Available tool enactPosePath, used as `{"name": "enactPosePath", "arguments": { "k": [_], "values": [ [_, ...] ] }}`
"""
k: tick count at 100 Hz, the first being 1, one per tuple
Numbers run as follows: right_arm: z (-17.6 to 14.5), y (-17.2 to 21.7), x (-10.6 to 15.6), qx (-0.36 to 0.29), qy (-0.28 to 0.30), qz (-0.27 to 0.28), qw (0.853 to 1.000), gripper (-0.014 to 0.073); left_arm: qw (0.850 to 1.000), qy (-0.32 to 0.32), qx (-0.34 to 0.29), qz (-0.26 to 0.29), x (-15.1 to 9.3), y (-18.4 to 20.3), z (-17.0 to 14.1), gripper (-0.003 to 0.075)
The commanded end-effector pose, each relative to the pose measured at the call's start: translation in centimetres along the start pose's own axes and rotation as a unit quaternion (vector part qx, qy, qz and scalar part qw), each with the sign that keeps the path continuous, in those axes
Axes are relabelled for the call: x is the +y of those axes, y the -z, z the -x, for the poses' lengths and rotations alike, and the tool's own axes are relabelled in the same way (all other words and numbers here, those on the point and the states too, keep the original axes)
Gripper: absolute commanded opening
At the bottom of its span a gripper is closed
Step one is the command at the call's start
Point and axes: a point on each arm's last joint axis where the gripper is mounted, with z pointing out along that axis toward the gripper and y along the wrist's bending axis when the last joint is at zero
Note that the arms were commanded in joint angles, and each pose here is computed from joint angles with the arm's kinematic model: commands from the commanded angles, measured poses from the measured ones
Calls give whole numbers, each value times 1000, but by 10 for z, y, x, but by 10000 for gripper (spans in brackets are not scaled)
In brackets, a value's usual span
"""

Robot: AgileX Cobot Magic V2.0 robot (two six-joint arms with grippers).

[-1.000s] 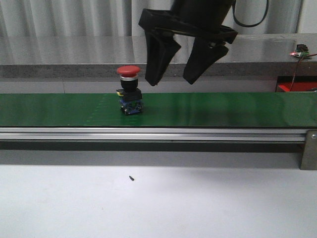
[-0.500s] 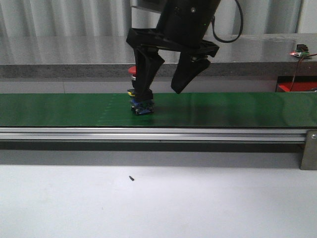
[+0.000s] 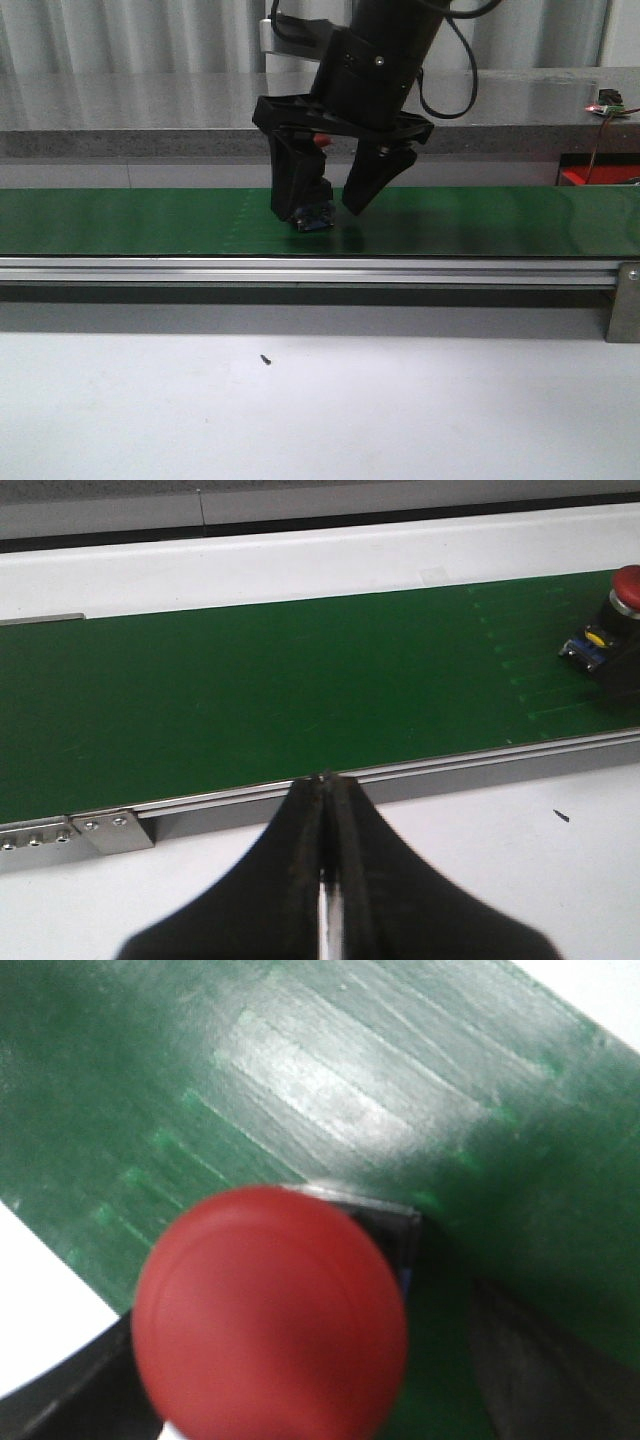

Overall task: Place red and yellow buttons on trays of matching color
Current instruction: 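Lower the right gripper onto the second red button on the belt and grasp, then carry the second red button into the red tray and open the right gripper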

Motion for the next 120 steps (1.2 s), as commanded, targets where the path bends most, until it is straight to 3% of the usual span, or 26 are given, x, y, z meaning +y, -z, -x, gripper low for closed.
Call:
{"name": "enactPosePath", "arguments": {
  "k": [1,17,34,52,73,91,103,120],
  "values": [
    [15,31,7,-64,3,4,998,591,999,6,-43,1,-2,7,12,-20],
    [17,31,7,-77,2,1,997,554,999,6,-43,1,-2,7,12,-20],
    [17,31,6,-77,2,1,997,375,999,6,-43,1,-2,7,12,-20],
    [17,31,6,-78,2,0,997,275,999,6,-43,1,-2,7,12,-20],
    [17,36,6,-82,4,-2,997,269,999,6,-42,1,-2,7,12,-20],
    [18,63,2,-103,21,-28,994,269,999,6,-42,1,-2,7,12,-20],
    [16,92,-13,-120,21,-58,991,269,999,5,-41,2,-2,7,12,-20],
    [7,130,-55,-134,-16,-100,986,269,999,5,-41,2,-2,7,12,-20]
  ]
}}
